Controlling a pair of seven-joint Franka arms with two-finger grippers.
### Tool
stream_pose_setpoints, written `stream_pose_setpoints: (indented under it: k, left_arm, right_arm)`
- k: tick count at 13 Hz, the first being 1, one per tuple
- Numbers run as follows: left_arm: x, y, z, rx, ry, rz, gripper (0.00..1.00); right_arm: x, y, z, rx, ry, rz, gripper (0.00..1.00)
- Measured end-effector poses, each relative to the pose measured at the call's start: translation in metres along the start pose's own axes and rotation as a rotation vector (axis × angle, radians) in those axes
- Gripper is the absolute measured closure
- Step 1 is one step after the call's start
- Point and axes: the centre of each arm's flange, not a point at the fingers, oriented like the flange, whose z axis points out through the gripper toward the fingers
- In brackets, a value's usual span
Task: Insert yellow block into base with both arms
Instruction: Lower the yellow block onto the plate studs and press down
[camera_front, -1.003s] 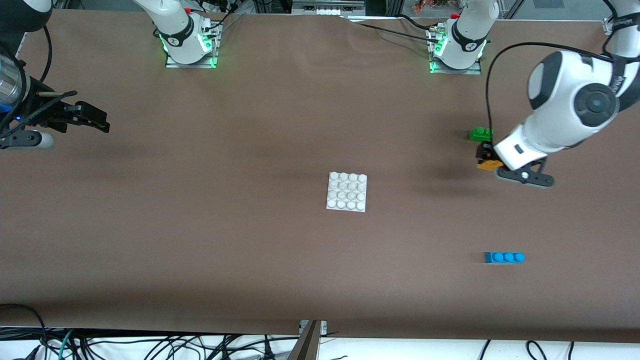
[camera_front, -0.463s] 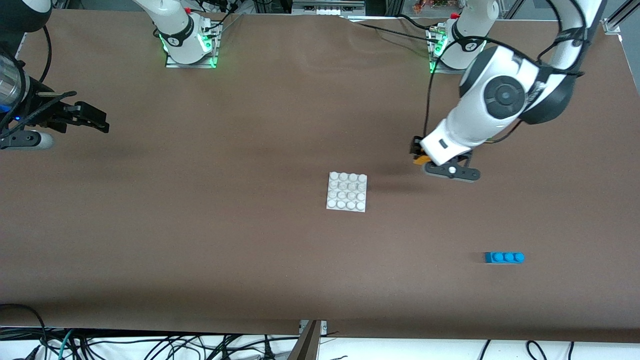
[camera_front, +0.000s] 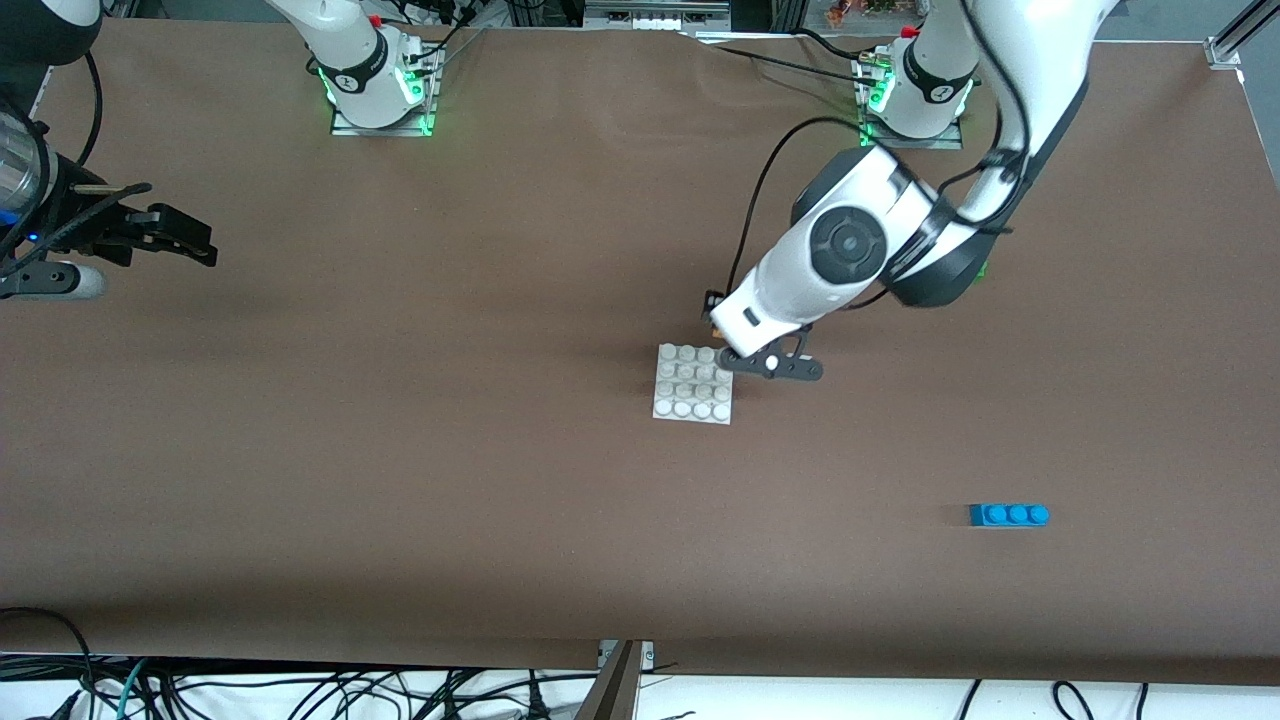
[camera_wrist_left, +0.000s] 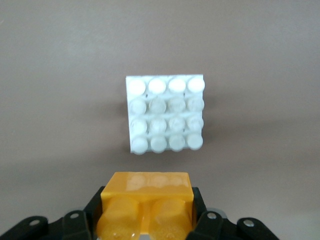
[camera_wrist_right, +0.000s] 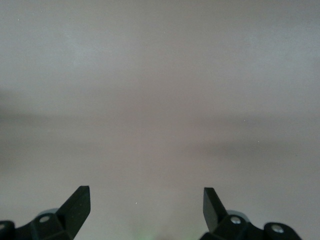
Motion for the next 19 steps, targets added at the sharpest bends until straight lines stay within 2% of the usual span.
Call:
stream_pose_setpoints:
  k: [3, 6, 8, 11, 19]
  left_arm:
    - [0.015, 0.02, 0.053, 0.032, 0.012, 0.022, 0.32]
    - [0.017, 0.033, 0.084, 0.027, 0.027, 0.035, 0.32]
    - [0.02, 0.031, 0.098, 0.034, 0.026, 0.032, 0.32]
    - [0.025, 0.022, 0.116, 0.087, 0.04, 0.022, 0.32]
    - [0.016, 0.041, 0.144, 0.129, 0.058, 0.034, 0.32]
  right_arm:
    - [0.0, 0.0, 0.0, 0.0, 0.0, 0.001, 0.0]
    - [0.001, 0.0, 0.002, 0.0, -0.003, 0.001, 0.0]
    - [0.002, 0.0, 0.003, 0.0, -0.005, 0.001, 0.0]
    - [0.002, 0.0, 0.003, 0.0, -0.006, 0.001, 0.0]
    - [0.002, 0.0, 0.003, 0.0, -0.006, 0.0, 0.0]
